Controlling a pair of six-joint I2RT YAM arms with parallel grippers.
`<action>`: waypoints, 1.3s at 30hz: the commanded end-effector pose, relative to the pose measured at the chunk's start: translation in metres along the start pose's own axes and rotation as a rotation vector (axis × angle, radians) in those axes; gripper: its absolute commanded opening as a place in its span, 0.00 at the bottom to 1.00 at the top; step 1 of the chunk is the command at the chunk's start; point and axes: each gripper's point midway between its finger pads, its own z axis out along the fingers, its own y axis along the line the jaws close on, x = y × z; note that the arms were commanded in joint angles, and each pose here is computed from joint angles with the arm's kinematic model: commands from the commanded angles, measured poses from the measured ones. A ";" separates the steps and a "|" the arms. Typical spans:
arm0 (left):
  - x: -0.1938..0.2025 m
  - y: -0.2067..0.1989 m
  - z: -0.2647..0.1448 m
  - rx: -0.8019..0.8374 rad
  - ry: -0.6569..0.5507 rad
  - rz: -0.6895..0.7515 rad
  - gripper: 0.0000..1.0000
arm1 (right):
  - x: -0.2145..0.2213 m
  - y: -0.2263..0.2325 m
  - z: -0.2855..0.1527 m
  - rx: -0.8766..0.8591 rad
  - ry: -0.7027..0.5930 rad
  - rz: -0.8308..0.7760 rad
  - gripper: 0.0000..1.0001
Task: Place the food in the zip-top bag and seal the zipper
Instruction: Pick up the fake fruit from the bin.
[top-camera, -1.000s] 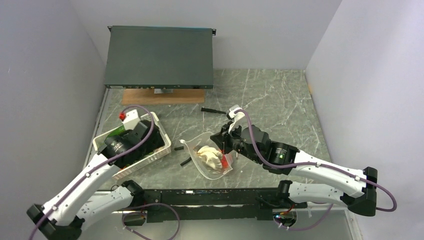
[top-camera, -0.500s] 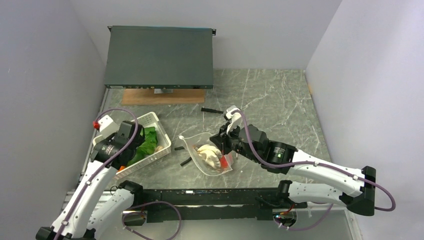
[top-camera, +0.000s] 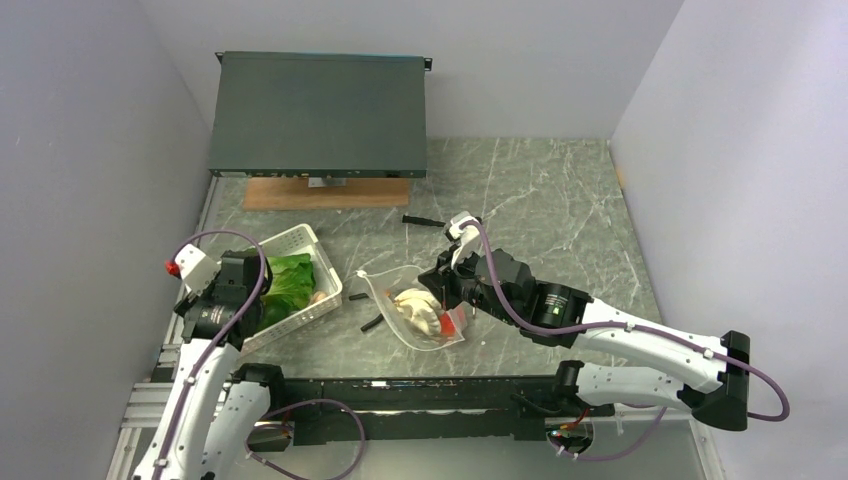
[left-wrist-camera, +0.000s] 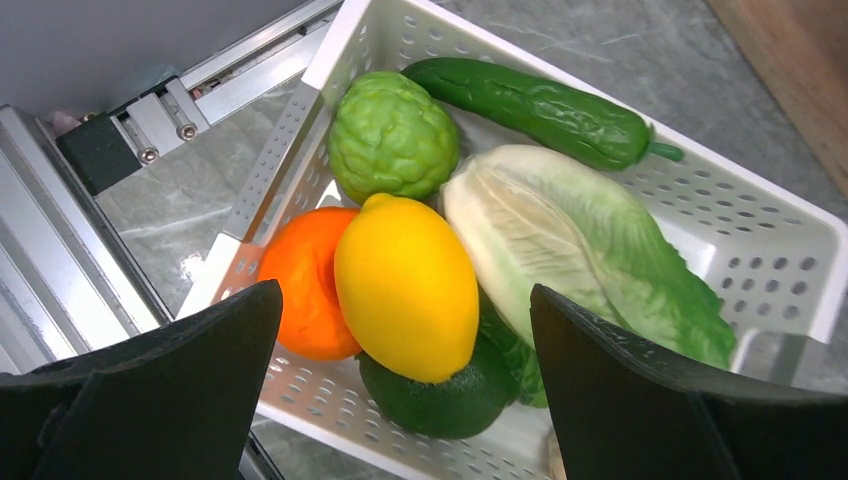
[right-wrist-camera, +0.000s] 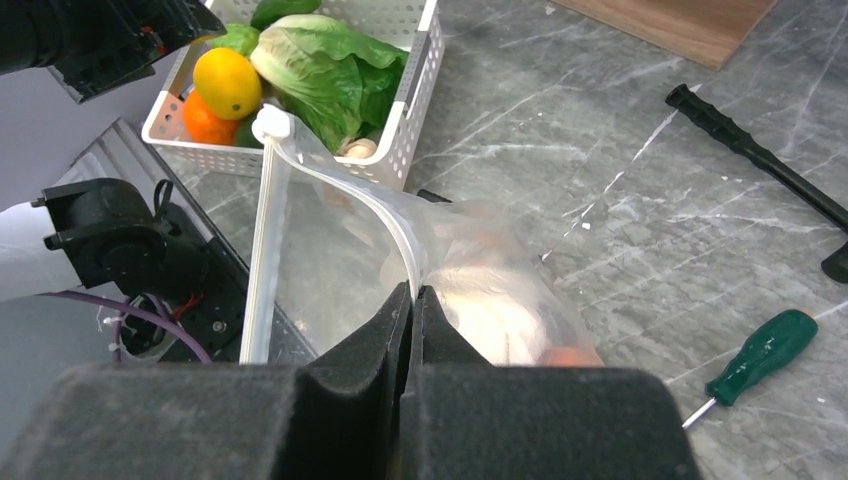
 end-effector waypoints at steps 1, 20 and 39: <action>0.003 -0.003 0.013 -0.013 0.006 0.013 1.00 | -0.022 0.004 -0.004 -0.015 -0.068 0.009 0.00; 0.021 0.014 0.028 -0.064 -0.028 -0.151 0.80 | -0.022 -0.001 0.000 0.004 -0.056 -0.019 0.00; 0.036 0.013 0.040 -0.081 -0.003 -0.118 0.93 | -0.021 0.004 0.002 -0.021 -0.045 -0.014 0.00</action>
